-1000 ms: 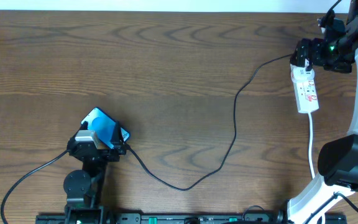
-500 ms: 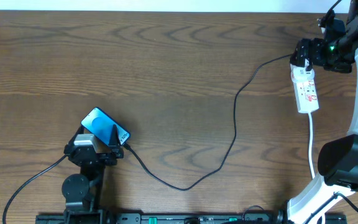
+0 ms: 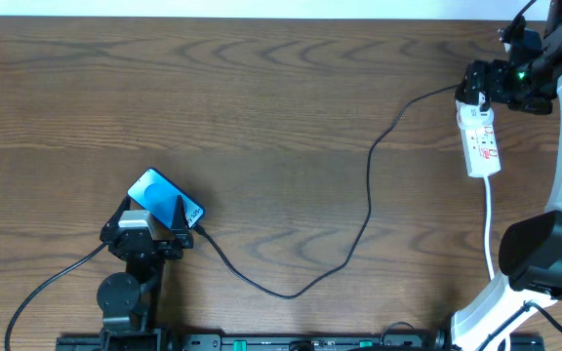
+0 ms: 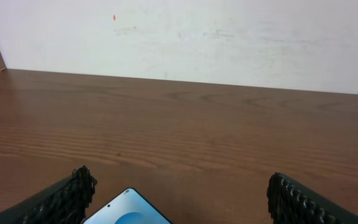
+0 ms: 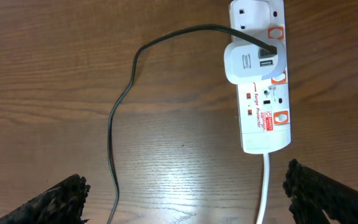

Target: Plug charger to phone and switch on socket

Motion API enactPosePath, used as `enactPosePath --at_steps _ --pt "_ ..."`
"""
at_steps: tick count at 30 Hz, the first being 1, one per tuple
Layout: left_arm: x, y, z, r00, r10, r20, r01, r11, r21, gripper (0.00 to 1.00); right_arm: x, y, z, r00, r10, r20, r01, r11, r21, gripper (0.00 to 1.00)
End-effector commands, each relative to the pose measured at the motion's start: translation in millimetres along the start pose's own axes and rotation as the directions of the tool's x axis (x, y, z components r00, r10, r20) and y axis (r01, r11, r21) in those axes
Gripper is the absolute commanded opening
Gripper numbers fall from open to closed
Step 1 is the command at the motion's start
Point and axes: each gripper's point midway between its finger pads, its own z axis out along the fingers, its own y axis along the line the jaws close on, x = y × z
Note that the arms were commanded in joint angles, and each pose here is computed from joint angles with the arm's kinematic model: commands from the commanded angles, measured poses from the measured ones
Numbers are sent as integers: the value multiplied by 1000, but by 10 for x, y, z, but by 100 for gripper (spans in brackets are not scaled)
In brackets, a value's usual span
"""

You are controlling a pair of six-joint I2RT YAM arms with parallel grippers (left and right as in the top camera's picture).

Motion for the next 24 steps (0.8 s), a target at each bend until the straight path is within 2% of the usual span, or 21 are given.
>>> enactPosePath --at_steps 1,24 --pt "136 -13 -1 999 14 -45 -14 1000 13 91 -35 34 -147 999 1 40 -1 1000 3 99" --pt "136 -14 -1 999 12 -45 -12 1000 14 91 -35 34 -147 999 1 40 -1 1000 3 99"
